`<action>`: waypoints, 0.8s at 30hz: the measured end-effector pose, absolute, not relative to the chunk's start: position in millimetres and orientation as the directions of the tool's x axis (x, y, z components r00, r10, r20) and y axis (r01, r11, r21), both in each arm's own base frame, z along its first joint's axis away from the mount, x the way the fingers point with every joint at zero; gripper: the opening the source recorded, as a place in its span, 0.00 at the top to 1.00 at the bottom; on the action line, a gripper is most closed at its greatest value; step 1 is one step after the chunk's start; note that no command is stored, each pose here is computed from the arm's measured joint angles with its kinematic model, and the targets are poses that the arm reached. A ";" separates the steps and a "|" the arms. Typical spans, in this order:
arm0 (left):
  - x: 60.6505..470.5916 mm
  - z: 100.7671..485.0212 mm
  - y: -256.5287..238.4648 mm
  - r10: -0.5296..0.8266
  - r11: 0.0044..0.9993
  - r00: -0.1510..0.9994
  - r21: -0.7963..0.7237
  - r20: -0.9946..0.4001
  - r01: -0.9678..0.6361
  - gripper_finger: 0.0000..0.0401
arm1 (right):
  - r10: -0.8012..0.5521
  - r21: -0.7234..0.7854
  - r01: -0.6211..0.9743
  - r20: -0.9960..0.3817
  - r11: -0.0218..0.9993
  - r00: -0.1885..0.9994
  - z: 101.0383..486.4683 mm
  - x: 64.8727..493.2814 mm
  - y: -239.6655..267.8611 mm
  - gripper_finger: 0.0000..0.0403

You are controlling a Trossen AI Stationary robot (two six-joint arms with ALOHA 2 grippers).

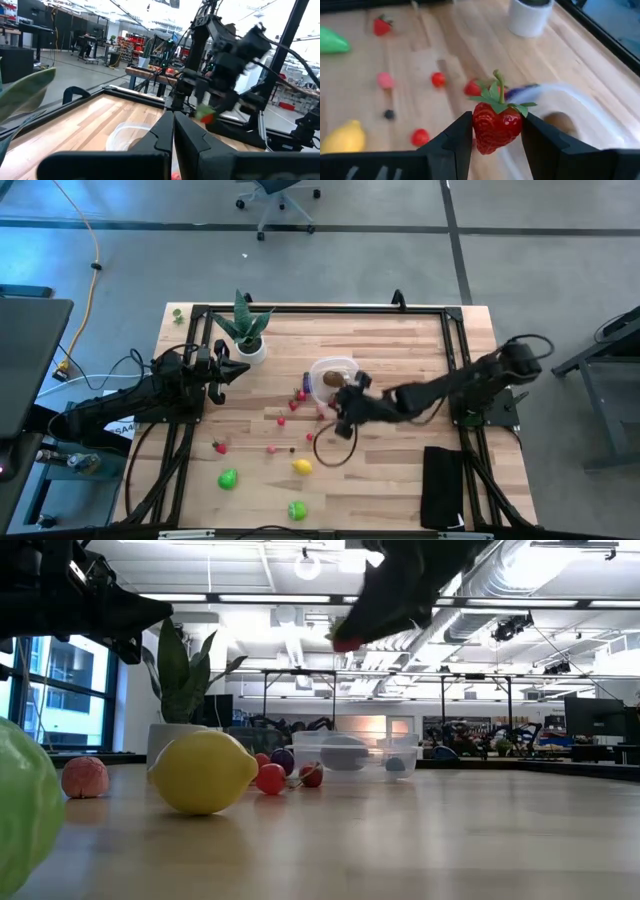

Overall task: Pick and placing Produce into tupperware
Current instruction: Put the bottom right strawberry into the transparent bin

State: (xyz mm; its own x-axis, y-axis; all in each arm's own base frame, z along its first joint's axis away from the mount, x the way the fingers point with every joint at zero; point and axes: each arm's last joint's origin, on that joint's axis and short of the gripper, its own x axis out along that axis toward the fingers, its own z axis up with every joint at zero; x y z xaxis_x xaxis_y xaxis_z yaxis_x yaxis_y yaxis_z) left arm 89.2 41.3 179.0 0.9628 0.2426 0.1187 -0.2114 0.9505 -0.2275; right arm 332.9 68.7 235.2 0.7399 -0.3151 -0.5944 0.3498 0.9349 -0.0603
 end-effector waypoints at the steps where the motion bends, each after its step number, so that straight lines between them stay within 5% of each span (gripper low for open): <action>1: 89.2 179.0 41.3 0.243 0.950 0.963 -0.227 0.119 -0.212 0.99 | -0.306 -0.058 0.346 -0.616 0.937 0.726 236.9 331.5 59.4 0.67; 10: 89.2 179.0 41.3 0.243 0.951 0.963 -0.227 0.119 -0.212 0.99 | -0.142 0.038 0.284 -0.799 0.958 0.585 209.3 336.7 -5.7 0.67; 24: 89.2 179.0 41.3 0.242 0.951 0.963 -0.227 0.119 -0.211 0.99 | -0.052 0.068 0.230 -0.877 0.971 0.478 161.5 349.8 -24.3 0.67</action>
